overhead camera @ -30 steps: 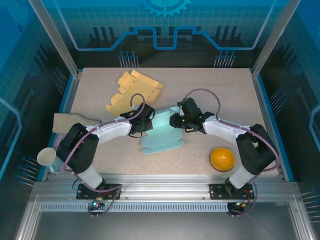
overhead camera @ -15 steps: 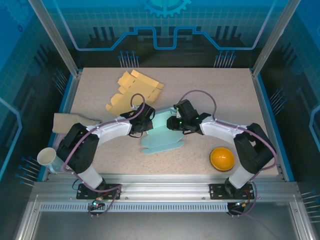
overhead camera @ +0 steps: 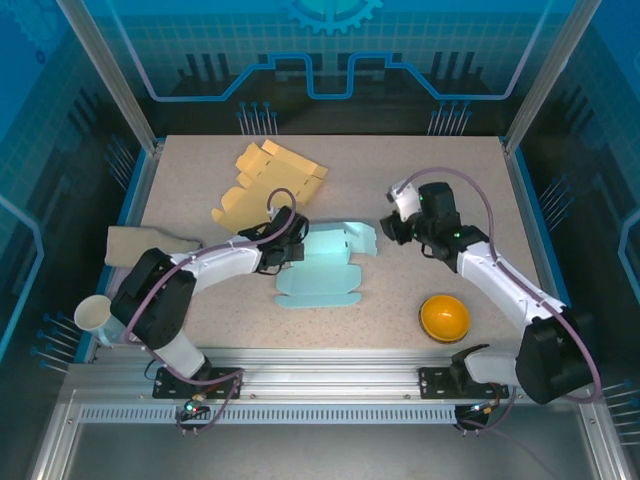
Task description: Fold the paper box
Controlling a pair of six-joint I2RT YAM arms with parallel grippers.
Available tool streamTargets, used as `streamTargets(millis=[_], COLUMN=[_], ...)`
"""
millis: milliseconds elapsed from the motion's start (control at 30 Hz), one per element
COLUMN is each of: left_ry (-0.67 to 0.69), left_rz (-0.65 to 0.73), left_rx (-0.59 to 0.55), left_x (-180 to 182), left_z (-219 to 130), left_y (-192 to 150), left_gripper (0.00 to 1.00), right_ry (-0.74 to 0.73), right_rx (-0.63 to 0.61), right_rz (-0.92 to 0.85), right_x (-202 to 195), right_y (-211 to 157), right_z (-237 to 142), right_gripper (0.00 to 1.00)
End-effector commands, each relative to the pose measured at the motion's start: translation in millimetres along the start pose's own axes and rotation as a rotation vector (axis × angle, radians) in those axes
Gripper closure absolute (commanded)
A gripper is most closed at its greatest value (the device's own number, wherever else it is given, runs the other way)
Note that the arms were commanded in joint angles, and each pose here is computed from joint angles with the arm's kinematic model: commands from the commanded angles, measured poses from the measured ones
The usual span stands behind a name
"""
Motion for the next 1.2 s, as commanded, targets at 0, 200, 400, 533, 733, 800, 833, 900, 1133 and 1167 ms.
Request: streamTargets(millis=[0,200,400,533,733,800,833,900,1133,1167], left_ry=[-0.089,-0.159,-0.192,-0.222,-0.223,-0.222,-0.223,-0.214,-0.204,-0.206], left_rz=[0.060,0.090,0.111,0.104,0.085,0.083,0.085,0.090,0.102,0.107], left_rx=[-0.090,-0.169,-0.189,-0.202,-0.208,-0.211,-0.215,-0.222,-0.221,-0.219], left_x=[-4,-3,-4,-6,-11,-13,-15,-18,-29,-30], left_z=[-15,-30,-35,-39,-43,-43,-44,-44,-41,-40], left_y=[11,13,13,14,15,14,14,14,6,5], left_gripper=[0.87,0.86,0.86,0.86,0.86,0.86,0.86,0.86,0.87,0.87], right_ry=[0.138,0.305,0.408,0.437,0.455,0.452,0.444,0.439,0.348,0.324], right_rx=[-0.063,-0.070,-0.166,-0.154,-0.171,-0.174,-0.173,-0.177,-0.180,-0.172], right_rz=[-0.395,-0.515,-0.577,-0.593,-0.589,-0.576,-0.567,-0.543,-0.420,-0.406], right_x=[14,28,54,63,78,82,83,85,76,73], right_y=[-12,-29,-21,-19,-7,-2,-1,3,16,17], right_z=[8,15,15,20,23,26,28,31,40,42], right_gripper=[0.64,0.64,0.64,0.65,0.66,0.67,0.68,0.69,0.71,0.71])
Point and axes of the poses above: each hand's point on the last joint's axis, 136 mm out from that joint toward the fingers, its own z axis out along the fingers, its own x axis along the line the jaws close on, y = z × x, the point moved 8 cm from there along -z, back along the fingers, and after that the axes turned 6 degrees about -z, right-handed, at the moved point
